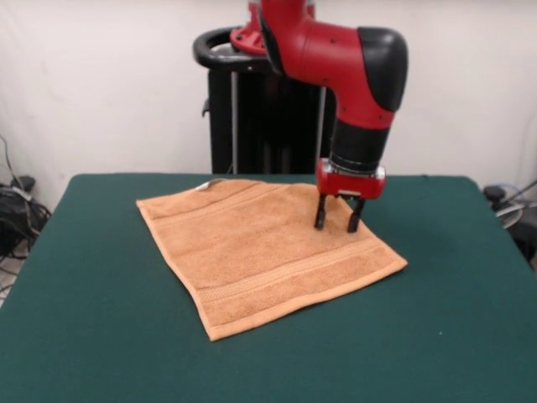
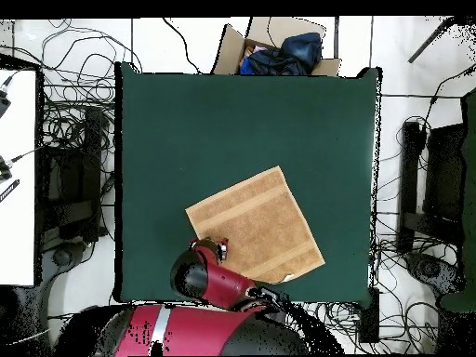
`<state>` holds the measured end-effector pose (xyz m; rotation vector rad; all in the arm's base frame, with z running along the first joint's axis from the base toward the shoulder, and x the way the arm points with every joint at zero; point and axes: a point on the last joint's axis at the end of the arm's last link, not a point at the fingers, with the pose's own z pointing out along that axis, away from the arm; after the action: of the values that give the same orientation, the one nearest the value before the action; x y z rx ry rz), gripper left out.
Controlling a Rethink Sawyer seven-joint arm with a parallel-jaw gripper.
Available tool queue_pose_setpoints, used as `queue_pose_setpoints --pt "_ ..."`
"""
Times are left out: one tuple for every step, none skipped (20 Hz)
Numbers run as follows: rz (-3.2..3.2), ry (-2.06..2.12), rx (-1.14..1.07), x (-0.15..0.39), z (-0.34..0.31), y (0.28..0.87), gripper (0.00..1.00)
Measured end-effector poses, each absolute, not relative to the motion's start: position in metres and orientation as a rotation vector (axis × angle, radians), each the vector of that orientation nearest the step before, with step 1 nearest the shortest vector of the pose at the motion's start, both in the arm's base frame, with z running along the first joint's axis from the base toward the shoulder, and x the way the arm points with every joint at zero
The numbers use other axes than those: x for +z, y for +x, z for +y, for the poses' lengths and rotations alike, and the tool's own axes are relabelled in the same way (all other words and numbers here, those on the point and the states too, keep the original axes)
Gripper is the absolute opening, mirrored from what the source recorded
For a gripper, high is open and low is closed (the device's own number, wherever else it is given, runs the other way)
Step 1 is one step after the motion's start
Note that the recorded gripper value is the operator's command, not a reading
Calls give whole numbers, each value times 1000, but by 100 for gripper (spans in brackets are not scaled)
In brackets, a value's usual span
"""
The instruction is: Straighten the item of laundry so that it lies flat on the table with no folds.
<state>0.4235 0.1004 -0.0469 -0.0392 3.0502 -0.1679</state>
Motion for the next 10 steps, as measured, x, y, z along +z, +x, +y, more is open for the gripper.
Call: queue_pose_setpoints --pt "3060 -37 -163 -45 100 423 100" --pt "3080 -31 -152 -42 99 423 100" --pt "3096 -26 -142 -39 99 423 100" --pt "3117 -18 -127 -36 98 422 100" --pt "3135 -11 -114 -33 98 422 100" --pt "3165 3 -89 -29 96 422 100" --pt "3191 19 -66 -25 94 422 100" --pt "3206 29 -52 -22 91 422 100" --pt "3214 35 -44 -21 90 422 100" --pt "3221 40 -37 -19 88 422 100"
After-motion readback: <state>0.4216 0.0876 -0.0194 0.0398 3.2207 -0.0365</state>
